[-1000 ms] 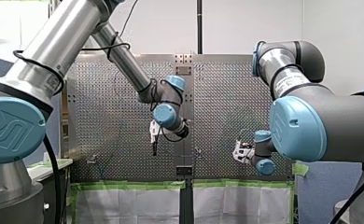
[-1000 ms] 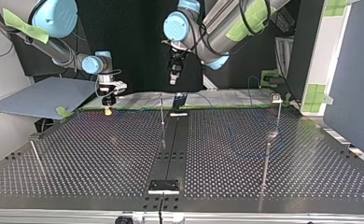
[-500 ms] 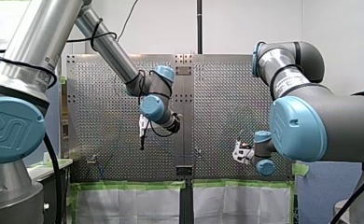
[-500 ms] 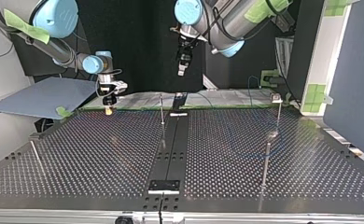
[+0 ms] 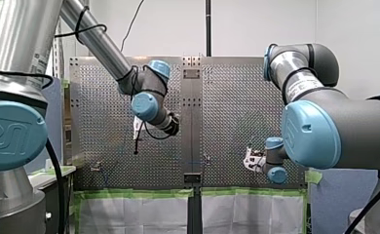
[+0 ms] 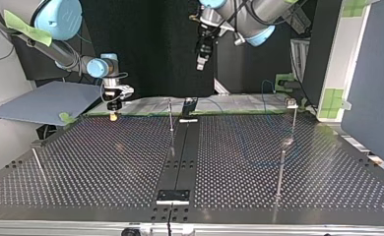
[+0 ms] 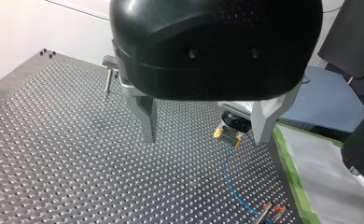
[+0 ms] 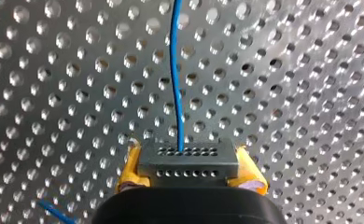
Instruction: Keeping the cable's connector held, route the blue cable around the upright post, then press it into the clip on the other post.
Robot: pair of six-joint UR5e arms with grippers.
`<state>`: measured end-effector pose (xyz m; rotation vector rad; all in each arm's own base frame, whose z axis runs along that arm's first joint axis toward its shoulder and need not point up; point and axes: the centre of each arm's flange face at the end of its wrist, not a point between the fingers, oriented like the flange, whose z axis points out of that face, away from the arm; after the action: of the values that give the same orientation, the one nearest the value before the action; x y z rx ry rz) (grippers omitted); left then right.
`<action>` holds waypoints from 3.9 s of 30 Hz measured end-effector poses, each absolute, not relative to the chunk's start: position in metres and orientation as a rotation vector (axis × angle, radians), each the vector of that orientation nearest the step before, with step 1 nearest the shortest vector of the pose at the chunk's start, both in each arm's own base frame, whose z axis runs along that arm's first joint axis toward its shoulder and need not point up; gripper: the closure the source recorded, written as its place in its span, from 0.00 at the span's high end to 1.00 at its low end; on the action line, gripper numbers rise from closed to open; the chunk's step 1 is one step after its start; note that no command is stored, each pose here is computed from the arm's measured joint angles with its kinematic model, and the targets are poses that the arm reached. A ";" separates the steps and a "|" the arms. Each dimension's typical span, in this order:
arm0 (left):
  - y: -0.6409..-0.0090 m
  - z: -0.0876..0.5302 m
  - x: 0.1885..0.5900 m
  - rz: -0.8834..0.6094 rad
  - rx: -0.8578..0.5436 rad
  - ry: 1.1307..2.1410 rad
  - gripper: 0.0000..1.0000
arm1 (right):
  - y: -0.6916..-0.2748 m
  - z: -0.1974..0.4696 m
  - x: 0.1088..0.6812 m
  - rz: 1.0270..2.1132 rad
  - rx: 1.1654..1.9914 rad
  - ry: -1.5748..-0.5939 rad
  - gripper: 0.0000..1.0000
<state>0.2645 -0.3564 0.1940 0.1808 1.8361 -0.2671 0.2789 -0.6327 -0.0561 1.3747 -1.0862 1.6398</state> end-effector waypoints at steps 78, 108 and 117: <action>-0.346 0.273 0.253 -0.356 0.112 1.678 1.00 | -0.654 0.084 0.272 1.676 1.240 -1.039 0.00; -0.346 0.273 0.253 -0.356 0.112 1.678 1.00 | -0.654 0.084 0.272 1.676 1.240 -1.040 0.00; -0.346 0.273 0.253 -0.356 0.112 1.678 1.00 | -0.654 0.084 0.272 1.676 1.240 -1.039 0.00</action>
<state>0.2528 -0.3462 0.2728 0.1120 1.6779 -0.3565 0.2719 -0.6545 0.0839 1.2401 -1.0395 1.6761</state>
